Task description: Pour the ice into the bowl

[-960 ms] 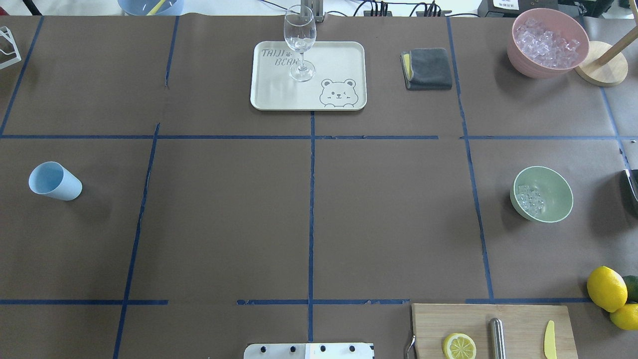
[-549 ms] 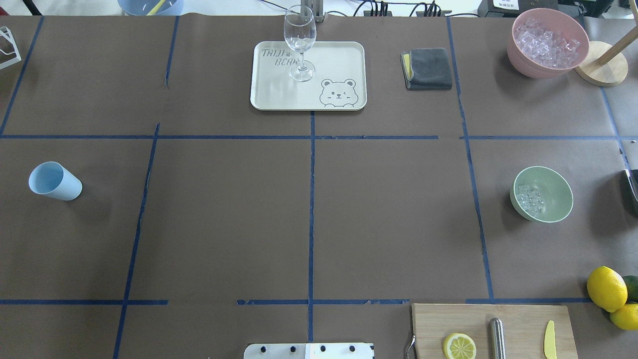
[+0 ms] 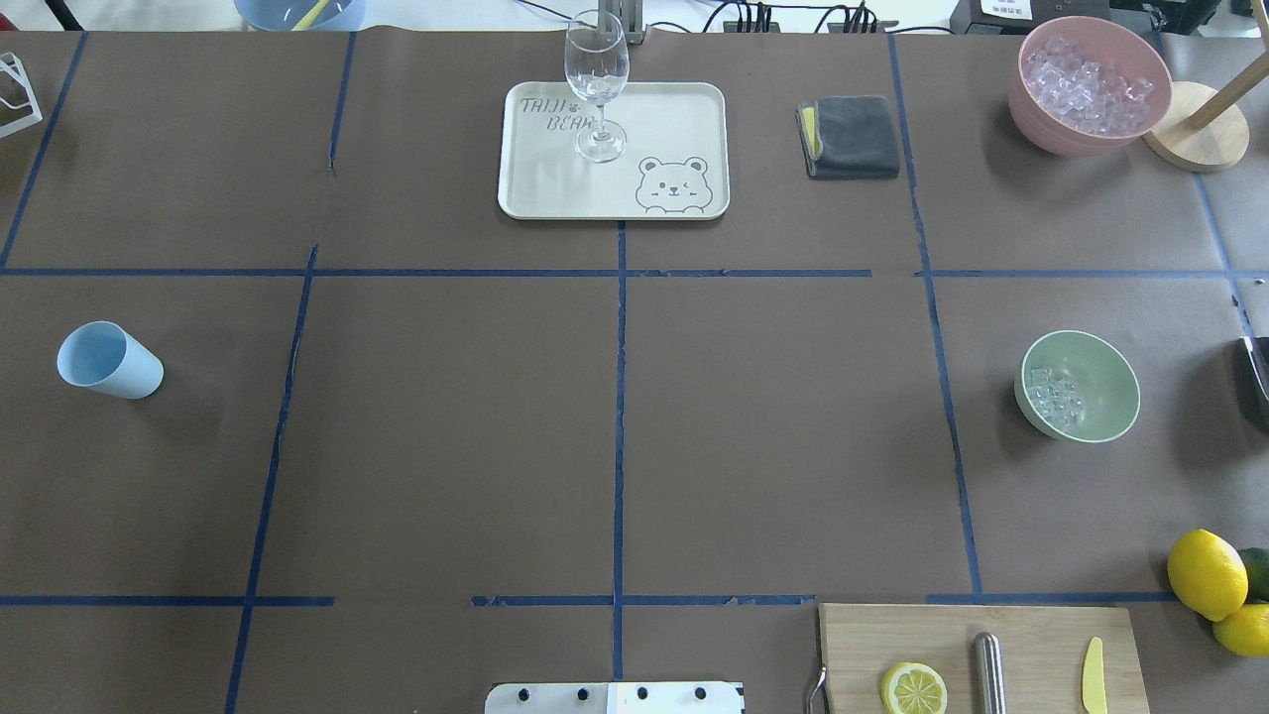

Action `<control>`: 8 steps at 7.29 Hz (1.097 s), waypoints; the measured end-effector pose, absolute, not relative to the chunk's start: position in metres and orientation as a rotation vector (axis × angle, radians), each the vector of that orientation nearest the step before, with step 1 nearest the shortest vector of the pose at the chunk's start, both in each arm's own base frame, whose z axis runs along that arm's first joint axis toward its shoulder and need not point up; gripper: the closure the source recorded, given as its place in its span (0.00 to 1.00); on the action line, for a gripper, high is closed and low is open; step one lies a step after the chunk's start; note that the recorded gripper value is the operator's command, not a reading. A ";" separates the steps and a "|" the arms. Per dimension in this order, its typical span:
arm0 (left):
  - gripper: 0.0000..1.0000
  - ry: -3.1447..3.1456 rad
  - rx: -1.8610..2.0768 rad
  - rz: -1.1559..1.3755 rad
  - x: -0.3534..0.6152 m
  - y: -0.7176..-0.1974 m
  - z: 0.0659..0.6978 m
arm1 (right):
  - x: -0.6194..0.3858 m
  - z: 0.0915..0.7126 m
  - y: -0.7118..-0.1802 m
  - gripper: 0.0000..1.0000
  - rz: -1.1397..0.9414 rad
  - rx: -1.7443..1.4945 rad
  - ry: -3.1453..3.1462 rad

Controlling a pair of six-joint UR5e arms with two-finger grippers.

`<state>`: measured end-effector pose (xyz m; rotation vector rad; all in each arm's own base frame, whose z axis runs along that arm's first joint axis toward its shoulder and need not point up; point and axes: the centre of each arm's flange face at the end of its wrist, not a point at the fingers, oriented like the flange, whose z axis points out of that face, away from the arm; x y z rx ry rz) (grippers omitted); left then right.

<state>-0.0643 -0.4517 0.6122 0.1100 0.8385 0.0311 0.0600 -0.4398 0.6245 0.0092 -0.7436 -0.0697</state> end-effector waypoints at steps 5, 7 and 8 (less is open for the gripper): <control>0.00 0.839 0.109 0.031 -0.064 -0.452 0.612 | 0.059 0.640 -0.421 0.00 -0.067 -0.022 -0.753; 0.00 0.840 0.110 0.031 -0.064 -0.452 0.612 | 0.059 0.642 -0.420 0.00 -0.065 -0.025 -0.754; 0.00 0.840 0.111 0.032 -0.064 -0.452 0.611 | 0.059 0.641 -0.419 0.00 -0.065 -0.025 -0.754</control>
